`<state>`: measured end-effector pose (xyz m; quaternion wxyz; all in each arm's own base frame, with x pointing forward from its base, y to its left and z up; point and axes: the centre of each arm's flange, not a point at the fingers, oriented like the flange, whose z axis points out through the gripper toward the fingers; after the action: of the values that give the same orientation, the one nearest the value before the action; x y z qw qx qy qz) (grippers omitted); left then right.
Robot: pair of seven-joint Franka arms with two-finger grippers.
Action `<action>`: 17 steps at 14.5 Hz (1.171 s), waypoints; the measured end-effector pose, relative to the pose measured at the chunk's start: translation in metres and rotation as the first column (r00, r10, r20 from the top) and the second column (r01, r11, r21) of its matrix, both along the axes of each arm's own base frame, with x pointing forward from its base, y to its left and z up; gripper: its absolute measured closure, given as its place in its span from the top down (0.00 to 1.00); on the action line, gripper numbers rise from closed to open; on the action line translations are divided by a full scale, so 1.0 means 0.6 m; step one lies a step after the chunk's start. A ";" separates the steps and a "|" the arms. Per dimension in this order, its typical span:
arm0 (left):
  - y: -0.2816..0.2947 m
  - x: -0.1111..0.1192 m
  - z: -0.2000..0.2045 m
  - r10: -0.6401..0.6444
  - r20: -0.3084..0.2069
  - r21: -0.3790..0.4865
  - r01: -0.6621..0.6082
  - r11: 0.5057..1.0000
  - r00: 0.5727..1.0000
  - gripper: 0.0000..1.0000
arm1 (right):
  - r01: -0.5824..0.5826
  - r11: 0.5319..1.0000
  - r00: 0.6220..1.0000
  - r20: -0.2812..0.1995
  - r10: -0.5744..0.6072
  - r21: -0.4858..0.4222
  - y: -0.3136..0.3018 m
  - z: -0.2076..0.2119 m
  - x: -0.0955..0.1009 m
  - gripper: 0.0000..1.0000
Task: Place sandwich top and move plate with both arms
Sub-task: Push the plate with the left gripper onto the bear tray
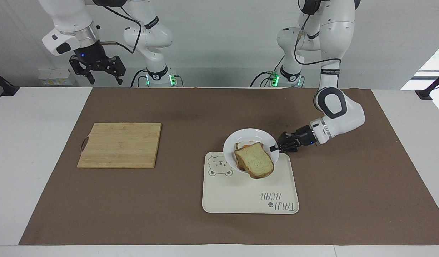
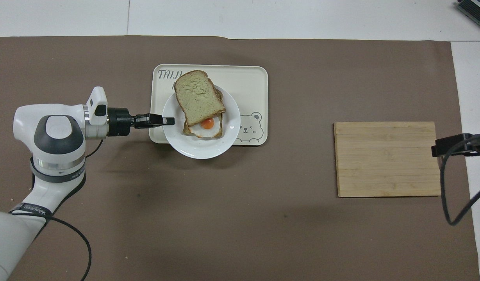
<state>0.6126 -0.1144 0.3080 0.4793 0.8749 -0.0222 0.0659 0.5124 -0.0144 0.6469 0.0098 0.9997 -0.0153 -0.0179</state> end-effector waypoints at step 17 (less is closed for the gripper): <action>-0.057 0.075 -0.050 -0.071 -0.079 0.132 0.081 0.988 0.994 0.06 | 0.005 1.000 1.000 0.002 -0.005 0.000 -0.005 0.001 0.000 1.00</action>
<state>0.6579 -0.1484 0.2779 0.4218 0.9056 -0.0421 0.0136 0.5127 -0.0171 0.6476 0.0096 0.9996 -0.0179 -0.0172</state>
